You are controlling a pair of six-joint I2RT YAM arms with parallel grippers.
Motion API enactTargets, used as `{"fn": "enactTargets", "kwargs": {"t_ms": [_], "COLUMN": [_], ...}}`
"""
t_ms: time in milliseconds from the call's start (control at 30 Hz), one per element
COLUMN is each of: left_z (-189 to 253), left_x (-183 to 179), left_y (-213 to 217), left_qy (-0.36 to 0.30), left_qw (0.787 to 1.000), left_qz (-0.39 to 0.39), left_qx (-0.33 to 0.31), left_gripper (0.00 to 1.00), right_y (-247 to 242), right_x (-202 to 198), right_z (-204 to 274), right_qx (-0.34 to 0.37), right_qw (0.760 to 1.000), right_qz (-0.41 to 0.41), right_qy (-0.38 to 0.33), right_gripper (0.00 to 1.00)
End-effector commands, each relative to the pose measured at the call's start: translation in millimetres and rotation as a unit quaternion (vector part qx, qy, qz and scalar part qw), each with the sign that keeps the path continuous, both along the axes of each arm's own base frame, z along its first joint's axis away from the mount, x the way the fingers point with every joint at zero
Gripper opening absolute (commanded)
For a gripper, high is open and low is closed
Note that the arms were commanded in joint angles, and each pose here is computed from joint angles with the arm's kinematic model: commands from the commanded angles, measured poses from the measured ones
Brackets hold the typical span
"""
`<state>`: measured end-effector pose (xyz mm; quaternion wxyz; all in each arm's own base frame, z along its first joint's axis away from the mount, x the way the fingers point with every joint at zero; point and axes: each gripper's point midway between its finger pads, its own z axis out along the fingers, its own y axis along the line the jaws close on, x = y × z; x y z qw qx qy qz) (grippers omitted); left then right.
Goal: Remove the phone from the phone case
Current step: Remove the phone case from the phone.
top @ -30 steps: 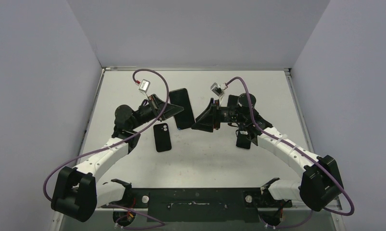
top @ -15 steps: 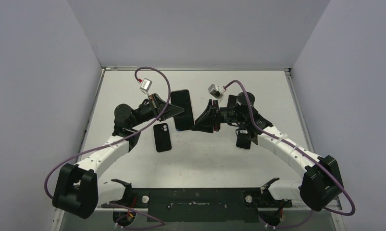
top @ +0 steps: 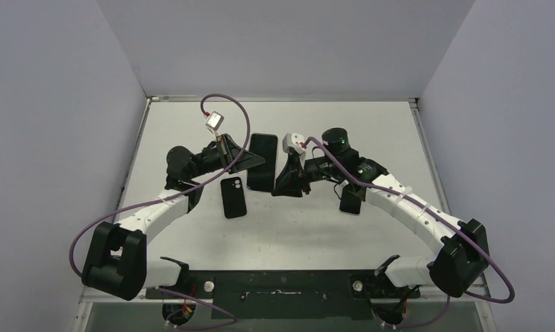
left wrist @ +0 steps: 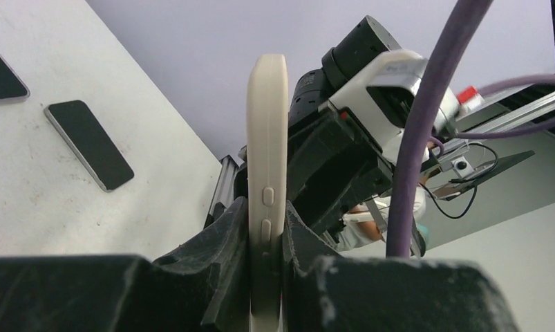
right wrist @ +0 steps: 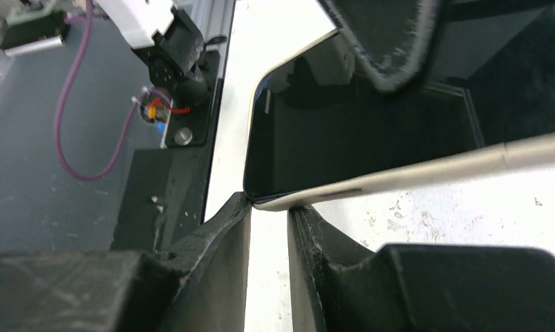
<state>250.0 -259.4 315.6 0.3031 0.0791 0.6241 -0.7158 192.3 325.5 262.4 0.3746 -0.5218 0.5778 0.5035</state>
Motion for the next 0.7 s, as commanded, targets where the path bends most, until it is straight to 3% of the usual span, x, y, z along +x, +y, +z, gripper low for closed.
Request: {"fn": "enactTargets", "kwargs": {"t_ms": [0,233,400,667], "left_z": [29.1,33.7,32.4,30.1], "left_x": [-3.7,-4.2,8.7,48.8], "left_y": [-6.5,-6.5,6.1,34.3], "left_qy": [0.018,0.007,0.007,0.016], "left_qw": [0.999,0.999,0.999,0.979], "left_qz": [-0.02,-0.025,0.023,0.186], "left_qx": [-0.035,-0.035,-0.047,-0.078], "left_gripper": [0.0,0.0,0.0,0.0], "right_y": [24.1,25.6,18.5,-1.4], "right_x": [6.9,25.1,31.6,34.2], "right_z": [1.2,-12.0,-12.1,-0.6], "right_qx": [-0.004,-0.037,-0.028,0.039], "right_qw": [0.988,0.986,0.99,0.982], "right_qz": [0.044,0.012,-0.04,-0.185], "right_qy": [-0.145,-0.163,-0.131,-0.021], "right_gripper": [0.0,0.0,0.0,0.51]}}
